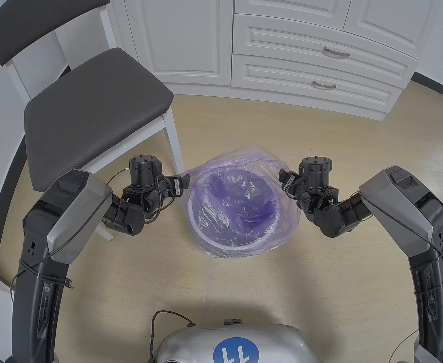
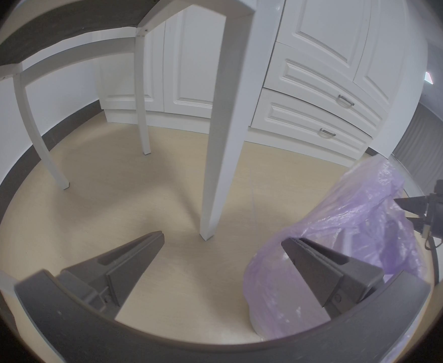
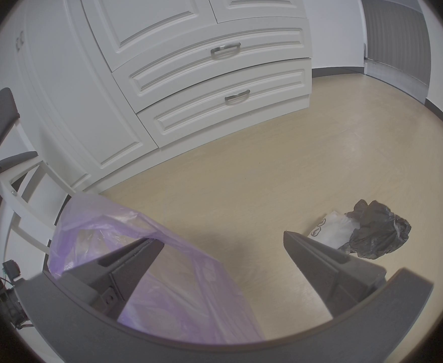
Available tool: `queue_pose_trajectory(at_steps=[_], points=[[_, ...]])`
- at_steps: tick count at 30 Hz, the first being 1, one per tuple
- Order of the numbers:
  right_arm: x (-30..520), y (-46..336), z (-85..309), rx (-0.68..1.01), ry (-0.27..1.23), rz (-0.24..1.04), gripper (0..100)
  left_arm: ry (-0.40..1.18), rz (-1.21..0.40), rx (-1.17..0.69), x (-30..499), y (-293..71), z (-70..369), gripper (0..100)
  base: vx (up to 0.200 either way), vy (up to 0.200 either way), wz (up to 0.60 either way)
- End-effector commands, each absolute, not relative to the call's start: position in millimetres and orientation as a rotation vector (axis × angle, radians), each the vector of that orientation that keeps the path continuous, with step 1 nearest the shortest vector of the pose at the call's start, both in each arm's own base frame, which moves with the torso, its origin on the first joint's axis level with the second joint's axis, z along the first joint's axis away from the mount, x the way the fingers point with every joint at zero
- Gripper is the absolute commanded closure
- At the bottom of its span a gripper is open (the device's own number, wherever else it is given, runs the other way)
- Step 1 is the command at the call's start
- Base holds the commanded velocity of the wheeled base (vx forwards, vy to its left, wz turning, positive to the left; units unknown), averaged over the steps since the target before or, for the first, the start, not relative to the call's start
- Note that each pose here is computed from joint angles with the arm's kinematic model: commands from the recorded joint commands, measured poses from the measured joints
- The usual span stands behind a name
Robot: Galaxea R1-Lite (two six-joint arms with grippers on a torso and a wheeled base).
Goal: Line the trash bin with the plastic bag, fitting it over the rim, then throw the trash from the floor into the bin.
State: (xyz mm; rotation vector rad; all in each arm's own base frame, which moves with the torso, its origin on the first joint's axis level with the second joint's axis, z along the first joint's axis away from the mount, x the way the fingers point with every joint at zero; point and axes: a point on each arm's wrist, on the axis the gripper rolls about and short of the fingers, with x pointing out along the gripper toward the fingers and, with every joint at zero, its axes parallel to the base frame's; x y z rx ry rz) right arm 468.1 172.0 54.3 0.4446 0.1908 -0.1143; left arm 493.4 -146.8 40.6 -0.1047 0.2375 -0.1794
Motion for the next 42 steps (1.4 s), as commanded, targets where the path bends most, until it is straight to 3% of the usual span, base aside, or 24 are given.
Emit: queue_pose_trajectory(at_steps=[1,14,42], points=[[476,174,37,0.451,0.196,-0.12,0,0.235,-0.142,-0.1,507,-151,12,0,0.0,0.0,0.0],[487,175,26,0.504,0.178,-0.139,0,0.184,-0.107,-0.164,519,-154,13,0,0.0,0.0,0.0],[494,171,-12,0.441,0.304,-0.19,0,0.339,-0.069,-0.073,520,-138,-10,0,0.0,0.0,0.0]])
